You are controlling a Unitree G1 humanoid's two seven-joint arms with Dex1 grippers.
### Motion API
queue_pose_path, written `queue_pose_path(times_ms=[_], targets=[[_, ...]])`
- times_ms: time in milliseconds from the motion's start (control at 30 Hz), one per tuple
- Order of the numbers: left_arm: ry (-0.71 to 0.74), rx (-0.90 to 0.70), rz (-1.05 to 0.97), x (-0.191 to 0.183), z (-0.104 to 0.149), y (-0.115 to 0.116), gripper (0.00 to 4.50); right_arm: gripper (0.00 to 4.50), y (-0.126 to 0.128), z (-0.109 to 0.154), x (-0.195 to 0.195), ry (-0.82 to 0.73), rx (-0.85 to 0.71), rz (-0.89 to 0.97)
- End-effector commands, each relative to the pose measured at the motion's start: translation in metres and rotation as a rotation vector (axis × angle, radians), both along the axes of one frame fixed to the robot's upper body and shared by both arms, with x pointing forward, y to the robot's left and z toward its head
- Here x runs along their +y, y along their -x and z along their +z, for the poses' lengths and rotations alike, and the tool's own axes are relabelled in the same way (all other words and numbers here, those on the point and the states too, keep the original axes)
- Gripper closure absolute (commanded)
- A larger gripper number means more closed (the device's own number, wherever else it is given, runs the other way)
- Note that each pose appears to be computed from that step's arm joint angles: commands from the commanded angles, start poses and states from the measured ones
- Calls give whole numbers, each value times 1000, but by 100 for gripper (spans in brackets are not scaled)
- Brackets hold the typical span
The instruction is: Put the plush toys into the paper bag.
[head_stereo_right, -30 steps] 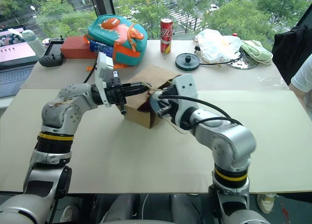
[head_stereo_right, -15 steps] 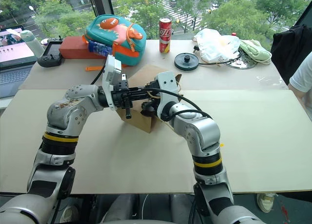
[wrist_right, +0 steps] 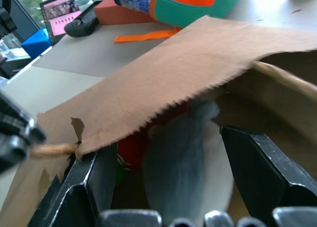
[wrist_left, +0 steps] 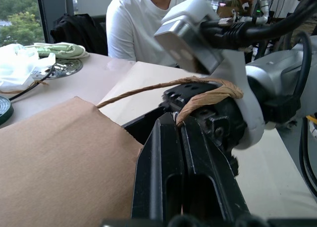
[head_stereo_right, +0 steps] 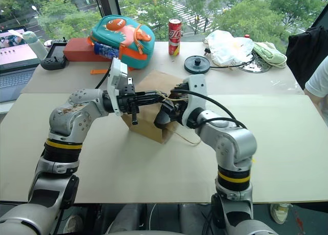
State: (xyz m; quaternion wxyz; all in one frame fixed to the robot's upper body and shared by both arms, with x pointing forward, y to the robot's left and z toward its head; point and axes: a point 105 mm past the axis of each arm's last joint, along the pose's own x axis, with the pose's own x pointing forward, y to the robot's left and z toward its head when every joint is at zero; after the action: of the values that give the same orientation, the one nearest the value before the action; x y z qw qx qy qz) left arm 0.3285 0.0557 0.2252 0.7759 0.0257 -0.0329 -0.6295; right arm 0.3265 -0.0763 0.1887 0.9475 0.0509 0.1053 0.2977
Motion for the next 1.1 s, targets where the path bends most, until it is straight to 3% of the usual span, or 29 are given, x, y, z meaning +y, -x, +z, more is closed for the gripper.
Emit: queue_pose_path(times_ms=[33,300,500,933,1100], targets=[[16,-45,-14,-1,10,3,450,84,21,5,-12,67,-31,61],[18,-42,-9,0,8,3,450,84,40,-7,-47,208,-30,51],[23,-41,-6,0,9,2,450,84,63,-33,-28,249,13,127],[19,-39,-5,0,10,1,450,84,36,-76,-16,412,-42,-39],[20,-40,-6,-1,10,1,450,84,27,-106,-21,389,102,-85]])
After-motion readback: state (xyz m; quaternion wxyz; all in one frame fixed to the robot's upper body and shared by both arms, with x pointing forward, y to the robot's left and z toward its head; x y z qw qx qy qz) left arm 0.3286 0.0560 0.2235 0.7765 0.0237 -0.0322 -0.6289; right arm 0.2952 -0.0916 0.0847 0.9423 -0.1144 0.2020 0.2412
